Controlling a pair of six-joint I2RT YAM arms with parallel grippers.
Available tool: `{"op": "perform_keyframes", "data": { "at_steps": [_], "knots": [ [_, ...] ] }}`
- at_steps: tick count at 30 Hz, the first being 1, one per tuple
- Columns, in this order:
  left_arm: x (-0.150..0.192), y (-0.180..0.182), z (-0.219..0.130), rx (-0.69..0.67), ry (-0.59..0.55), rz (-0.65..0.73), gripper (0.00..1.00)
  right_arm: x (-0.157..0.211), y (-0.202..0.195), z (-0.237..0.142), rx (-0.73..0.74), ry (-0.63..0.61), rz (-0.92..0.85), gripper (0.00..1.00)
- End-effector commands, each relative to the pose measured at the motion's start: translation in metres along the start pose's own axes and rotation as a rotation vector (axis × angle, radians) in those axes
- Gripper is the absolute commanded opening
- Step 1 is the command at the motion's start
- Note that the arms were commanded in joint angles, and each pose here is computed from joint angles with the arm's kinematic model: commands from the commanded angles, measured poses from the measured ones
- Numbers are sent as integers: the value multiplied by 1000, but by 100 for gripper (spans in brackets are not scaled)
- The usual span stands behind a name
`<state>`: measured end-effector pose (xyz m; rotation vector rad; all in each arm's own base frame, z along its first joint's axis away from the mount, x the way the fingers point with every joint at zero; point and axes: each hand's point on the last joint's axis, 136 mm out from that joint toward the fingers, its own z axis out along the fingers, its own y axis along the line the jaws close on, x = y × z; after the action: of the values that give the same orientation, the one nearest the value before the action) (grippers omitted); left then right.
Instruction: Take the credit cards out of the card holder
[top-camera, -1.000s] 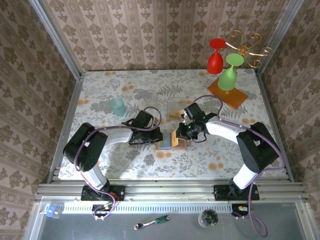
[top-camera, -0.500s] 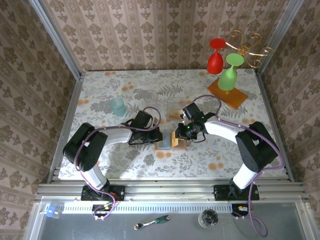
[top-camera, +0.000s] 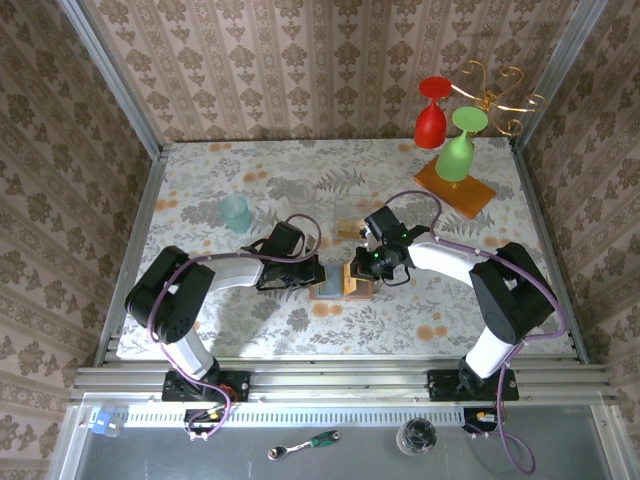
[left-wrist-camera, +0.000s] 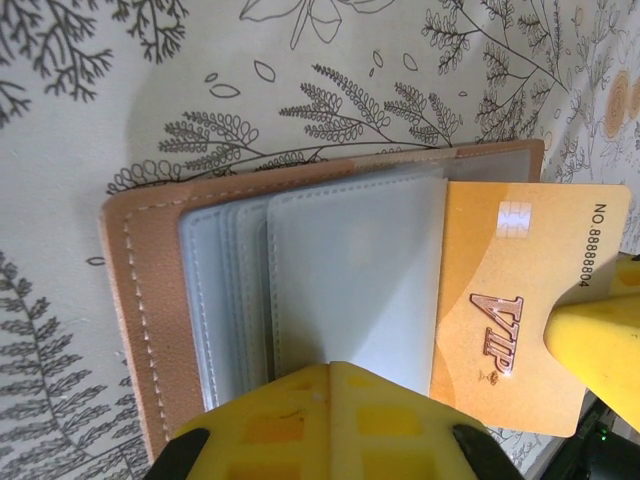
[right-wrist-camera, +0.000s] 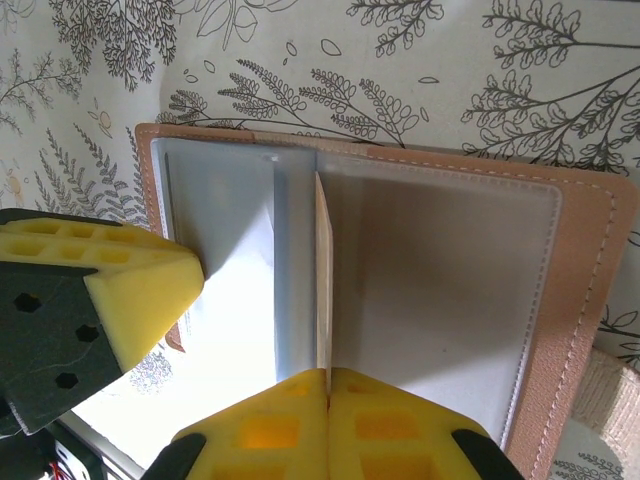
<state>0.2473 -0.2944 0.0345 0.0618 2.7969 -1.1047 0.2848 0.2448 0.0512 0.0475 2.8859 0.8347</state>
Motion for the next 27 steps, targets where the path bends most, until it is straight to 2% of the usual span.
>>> {"op": "perform_keyframes", "data": {
  "at_steps": [1,17,27],
  "knots": [
    [1,3,-11,-19,-10,0,0,0,-8,1,54,-2,-1,7],
    [-3,-3,-22,-18,-33,11,0,1,-17,-7,124,-1,-30,7],
    [-4,-3,-27,-11,-57,11,0,-6,0,-21,79,-28,-56,7]
  ]
}}
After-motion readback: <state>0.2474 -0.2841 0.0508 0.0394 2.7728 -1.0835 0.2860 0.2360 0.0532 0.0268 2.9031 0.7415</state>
